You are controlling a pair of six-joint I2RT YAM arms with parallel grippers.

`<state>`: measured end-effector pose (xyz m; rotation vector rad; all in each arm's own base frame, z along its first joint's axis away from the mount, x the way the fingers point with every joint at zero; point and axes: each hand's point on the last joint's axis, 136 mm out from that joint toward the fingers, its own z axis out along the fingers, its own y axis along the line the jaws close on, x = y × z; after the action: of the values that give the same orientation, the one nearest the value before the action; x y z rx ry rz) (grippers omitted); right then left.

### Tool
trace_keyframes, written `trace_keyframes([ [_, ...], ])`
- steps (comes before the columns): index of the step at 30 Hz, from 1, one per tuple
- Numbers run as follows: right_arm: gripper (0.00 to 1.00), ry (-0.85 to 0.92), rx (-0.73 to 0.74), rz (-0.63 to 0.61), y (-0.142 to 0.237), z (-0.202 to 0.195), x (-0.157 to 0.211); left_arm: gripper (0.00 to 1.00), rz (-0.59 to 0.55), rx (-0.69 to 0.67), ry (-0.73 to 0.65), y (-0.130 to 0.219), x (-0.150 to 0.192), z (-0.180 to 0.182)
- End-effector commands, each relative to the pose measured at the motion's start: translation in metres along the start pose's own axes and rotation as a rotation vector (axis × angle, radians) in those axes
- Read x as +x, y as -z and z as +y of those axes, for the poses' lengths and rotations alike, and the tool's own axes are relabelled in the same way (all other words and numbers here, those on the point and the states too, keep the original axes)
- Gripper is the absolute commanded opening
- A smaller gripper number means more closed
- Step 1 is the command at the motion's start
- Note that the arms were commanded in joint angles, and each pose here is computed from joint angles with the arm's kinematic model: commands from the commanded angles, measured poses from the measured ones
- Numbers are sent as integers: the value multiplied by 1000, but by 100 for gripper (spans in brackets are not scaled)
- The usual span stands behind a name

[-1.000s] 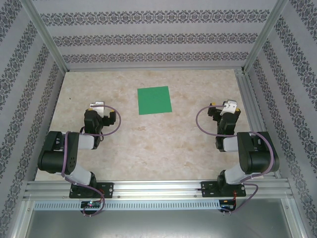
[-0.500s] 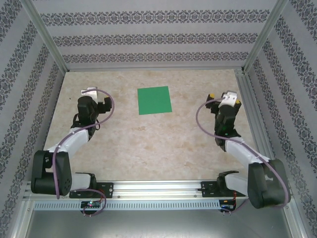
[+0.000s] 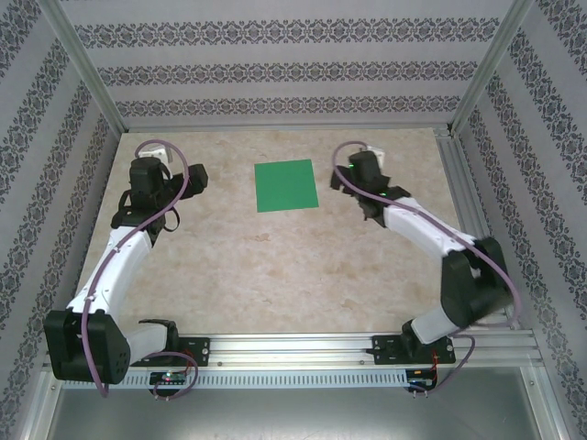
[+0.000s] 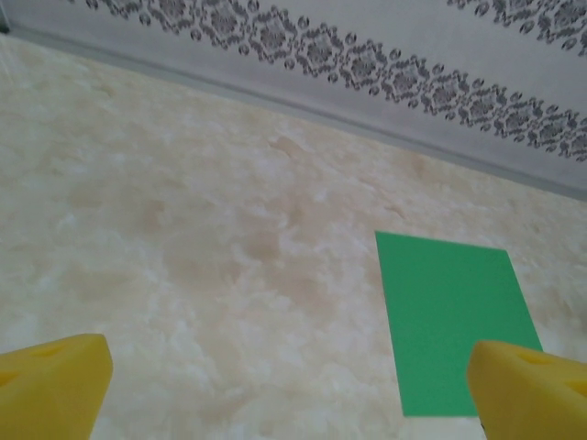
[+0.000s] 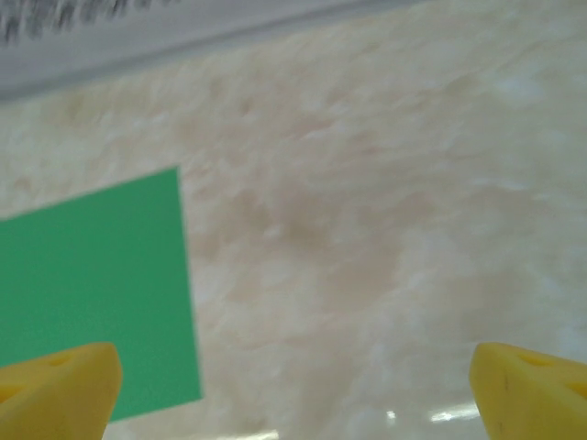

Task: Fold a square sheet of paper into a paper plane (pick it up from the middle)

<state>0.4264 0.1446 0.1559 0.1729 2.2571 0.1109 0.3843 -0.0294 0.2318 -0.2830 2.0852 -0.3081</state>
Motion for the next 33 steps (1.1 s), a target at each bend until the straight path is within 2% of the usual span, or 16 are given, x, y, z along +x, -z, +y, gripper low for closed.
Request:
trace_keyframes([
  [1,98,52,-32,91,-16,48,20,100,71,30,34,11,9,-9],
  [5,98,97,-109,155,-42,103,37,100,112,7,20,9,15,-5],
  [8,94,95,-176,204,-64,133,48,100,129,33,16,6,18,-9],
  [18,91,86,-189,332,-120,162,78,100,134,20,12,4,20,-7],
  [27,92,105,-104,495,-124,131,122,100,144,10,9,2,21,-5],
  [33,92,153,-48,642,-88,82,163,100,149,4,11,2,23,-3],
])
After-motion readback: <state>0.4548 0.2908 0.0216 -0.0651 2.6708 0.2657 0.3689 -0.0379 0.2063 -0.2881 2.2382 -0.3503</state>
